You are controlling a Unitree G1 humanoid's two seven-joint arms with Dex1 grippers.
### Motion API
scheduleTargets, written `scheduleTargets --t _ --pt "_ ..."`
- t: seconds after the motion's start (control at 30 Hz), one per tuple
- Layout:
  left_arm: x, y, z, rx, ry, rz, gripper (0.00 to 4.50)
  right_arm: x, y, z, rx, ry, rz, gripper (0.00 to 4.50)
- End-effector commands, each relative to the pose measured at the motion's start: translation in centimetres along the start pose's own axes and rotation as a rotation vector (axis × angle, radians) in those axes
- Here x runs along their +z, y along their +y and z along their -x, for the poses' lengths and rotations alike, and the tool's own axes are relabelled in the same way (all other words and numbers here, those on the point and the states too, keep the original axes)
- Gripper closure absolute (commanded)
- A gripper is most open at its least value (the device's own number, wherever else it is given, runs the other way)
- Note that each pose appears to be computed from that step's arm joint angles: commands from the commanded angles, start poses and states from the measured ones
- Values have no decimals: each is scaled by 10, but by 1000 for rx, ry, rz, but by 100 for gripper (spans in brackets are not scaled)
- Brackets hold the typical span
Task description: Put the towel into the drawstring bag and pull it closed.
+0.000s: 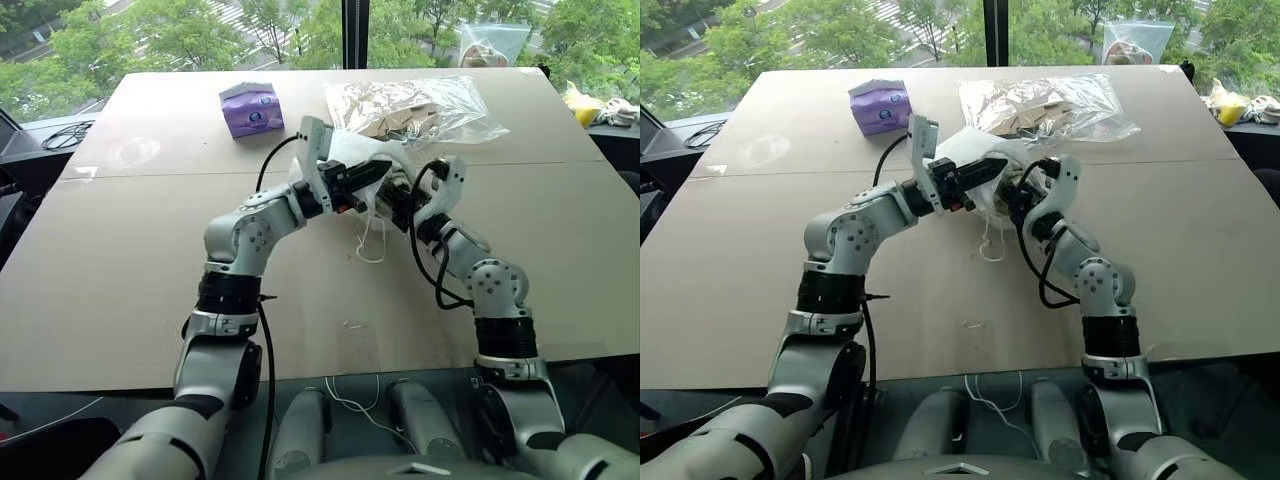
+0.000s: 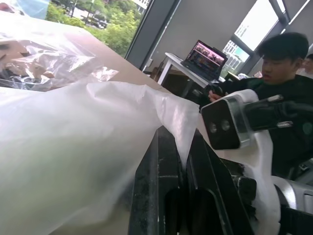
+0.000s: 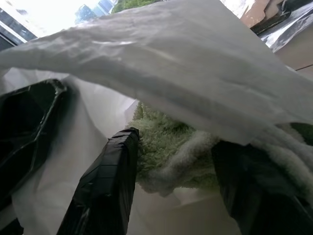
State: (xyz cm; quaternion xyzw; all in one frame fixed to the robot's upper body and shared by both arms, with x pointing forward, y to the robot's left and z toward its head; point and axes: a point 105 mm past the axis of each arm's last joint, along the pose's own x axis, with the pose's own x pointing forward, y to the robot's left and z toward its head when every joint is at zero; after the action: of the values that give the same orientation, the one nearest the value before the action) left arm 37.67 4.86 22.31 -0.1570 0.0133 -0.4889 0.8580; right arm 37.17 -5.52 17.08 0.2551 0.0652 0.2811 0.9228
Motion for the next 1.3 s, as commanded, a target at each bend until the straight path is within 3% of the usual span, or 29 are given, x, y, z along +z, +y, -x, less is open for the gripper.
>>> scheduleTargets --t 0.03,0.2,0.27,0.4,0.6,0.8,0.93,1.07,1.3 --pt "20 4 0 23 -74 -39 450 9 5 20 75 11 101 116" --pt "21 7 -1 36 -78 -47 450 32 24 57 280 -29 202 116" --pt "21 6 -2 36 -78 -49 450 41 22 68 290 -52 237 116" --pt "22 6 -2 37 -80 -51 450 43 -13 76 119 -45 362 116" --pt "23 7 -3 40 -85 -50 450 7 -68 64 -150 126 683 116" --pt "24 6 -3 36 -86 -52 450 2 -91 48 -252 86 652 116" --pt "23 6 -3 39 -88 -54 450 19 -104 45 -350 11 663 248" --pt "24 7 -1 45 -91 -54 450 38 -104 46 -386 -78 675 432" --pt "18 19 -1 122 -81 -65 450 77 -104 55 -478 -245 669 447"
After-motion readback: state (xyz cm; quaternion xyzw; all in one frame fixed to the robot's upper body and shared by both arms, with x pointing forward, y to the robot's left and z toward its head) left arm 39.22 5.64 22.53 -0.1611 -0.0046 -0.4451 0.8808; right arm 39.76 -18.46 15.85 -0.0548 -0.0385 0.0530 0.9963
